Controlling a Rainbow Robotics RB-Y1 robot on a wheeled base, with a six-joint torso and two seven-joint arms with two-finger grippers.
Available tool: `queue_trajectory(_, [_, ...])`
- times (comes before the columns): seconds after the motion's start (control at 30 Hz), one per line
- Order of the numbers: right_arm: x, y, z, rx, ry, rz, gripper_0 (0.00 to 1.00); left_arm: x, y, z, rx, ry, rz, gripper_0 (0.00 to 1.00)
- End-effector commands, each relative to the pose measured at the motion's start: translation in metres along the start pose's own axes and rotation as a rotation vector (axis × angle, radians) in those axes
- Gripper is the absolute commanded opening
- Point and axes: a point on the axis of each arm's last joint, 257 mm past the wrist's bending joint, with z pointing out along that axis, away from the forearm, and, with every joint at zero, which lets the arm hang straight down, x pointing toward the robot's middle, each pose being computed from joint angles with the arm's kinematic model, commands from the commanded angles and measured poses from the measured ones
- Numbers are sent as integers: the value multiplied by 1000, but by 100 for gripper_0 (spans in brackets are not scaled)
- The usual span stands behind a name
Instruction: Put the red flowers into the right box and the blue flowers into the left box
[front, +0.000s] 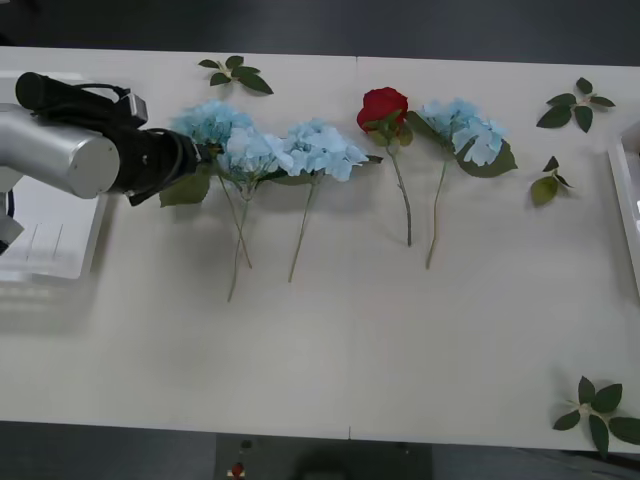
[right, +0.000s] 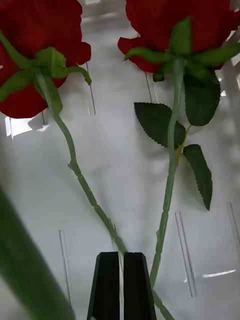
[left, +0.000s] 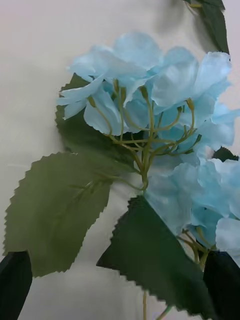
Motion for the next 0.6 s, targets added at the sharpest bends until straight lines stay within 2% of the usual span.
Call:
queue_trajectory(0.03, [-14,-7,-6,20,-20,-3,8,-26,-15,-1,-3,-62,39,100])
queue_trajectory(0.1, [-13,-9,-5,25,-21,-1,45,-28,-13,2,-27,-69,67,100])
queue_trajectory(0.13, [-13,-10,-5,28,-22,1,59,-29,-11,4,-40,-73,76,100])
queue_trajectory(0.23, [-10,-10,-3,31,-22,3,80,-30,-9,12,-74,-80,104,100])
queue_trajectory(0.47, [-7,-15,-3,42,-22,17,82,-30,-9,31,-102,-93,113,100])
queue_trajectory(0.6, [-8,4,-5,-33,-14,66,82,-25,-13,38,-94,-98,116,100])
